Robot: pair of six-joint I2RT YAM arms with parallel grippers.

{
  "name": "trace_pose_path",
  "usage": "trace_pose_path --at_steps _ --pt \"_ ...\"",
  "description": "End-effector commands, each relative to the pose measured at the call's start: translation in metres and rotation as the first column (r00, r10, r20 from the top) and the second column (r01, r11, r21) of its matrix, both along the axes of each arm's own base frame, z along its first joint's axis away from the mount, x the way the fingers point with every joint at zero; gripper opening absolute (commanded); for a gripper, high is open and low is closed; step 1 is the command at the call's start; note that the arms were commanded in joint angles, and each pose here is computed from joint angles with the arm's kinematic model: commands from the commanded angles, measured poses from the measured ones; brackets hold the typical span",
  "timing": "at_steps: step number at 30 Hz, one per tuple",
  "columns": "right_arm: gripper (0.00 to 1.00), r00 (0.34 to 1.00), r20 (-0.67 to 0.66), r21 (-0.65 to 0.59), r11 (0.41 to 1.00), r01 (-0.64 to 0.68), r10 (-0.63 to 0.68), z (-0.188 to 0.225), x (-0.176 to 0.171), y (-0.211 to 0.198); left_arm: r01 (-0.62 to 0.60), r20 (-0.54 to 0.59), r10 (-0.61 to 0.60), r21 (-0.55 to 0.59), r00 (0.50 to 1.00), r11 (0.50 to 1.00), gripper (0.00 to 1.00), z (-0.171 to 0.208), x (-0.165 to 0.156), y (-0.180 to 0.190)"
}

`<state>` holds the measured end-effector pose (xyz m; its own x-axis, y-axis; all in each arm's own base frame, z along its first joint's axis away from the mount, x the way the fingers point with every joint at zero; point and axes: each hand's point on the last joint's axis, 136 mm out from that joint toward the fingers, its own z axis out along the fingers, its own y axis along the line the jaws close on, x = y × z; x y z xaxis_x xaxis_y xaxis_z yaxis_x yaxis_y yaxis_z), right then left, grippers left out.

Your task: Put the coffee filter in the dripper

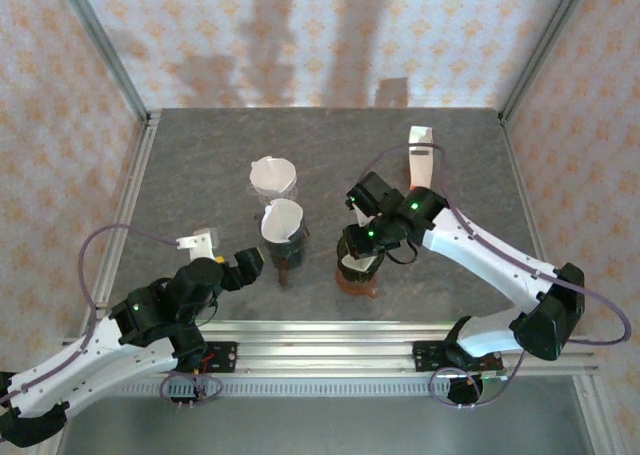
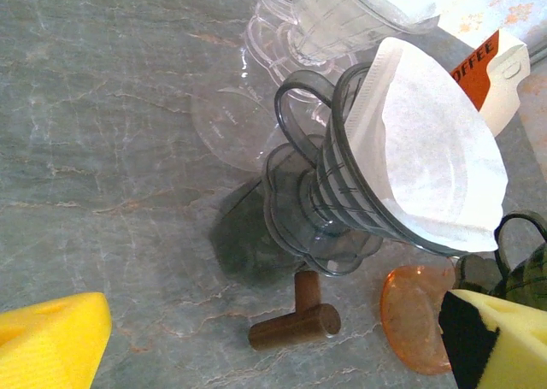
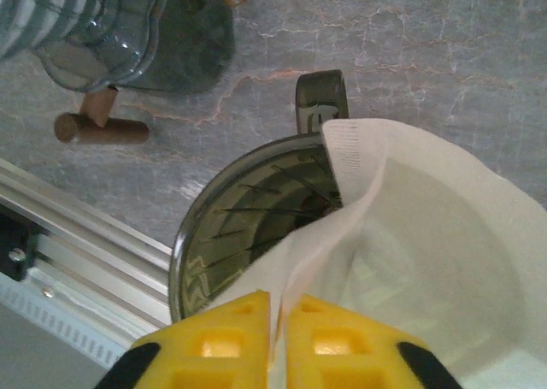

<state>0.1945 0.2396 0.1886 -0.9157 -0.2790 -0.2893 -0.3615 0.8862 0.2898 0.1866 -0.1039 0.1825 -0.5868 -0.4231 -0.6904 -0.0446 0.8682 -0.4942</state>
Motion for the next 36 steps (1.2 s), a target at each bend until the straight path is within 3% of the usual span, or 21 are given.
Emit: trace_pose_path --at_steps 1,4,7,12,17,24,31,36 --pt "0.24 0.999 0.043 0.031 0.999 0.008 -0.009 0.007 0.004 0.003 0.023 0.038 -0.022 -0.024 0.999 0.999 1.0 0.017 0.002 -0.005" --pt "0.38 0.998 0.063 0.055 0.998 0.012 -0.016 0.014 0.004 0.003 0.045 0.035 -0.044 -0.021 0.998 0.999 1.0 0.019 0.003 -0.01" --pt "0.46 0.996 0.085 0.072 0.997 0.016 -0.022 0.02 0.004 0.001 0.09 0.037 -0.089 -0.025 0.995 0.996 0.99 0.024 0.005 -0.022" --pt "0.52 0.989 0.137 0.109 0.993 0.036 -0.051 0.033 0.005 -0.005 0.161 0.029 -0.16 -0.013 0.987 0.987 0.86 0.038 0.01 -0.043" --pt "0.56 0.974 0.204 0.13 0.989 0.073 -0.098 0.046 0.005 -0.02 0.241 0.012 -0.241 0.007 0.97 0.97 0.81 0.05 0.014 -0.07" --pt "0.56 0.933 0.302 0.106 0.98 0.17 -0.194 0.048 0.005 -0.057 0.356 -0.019 -0.357 0.136 0.934 0.925 0.6 0.059 0.014 -0.114" --pt "0.45 0.922 0.302 0.107 0.97 0.219 -0.241 0.038 0.004 -0.073 0.455 -0.065 -0.452 0.197 0.89 0.868 0.52 0.058 0.016 -0.164" --pt "0.43 0.924 0.29 0.114 0.968 0.224 -0.248 0.033 0.004 -0.074 0.483 -0.084 -0.476 0.212 0.875 0.85 0.41 0.055 0.022 -0.188"
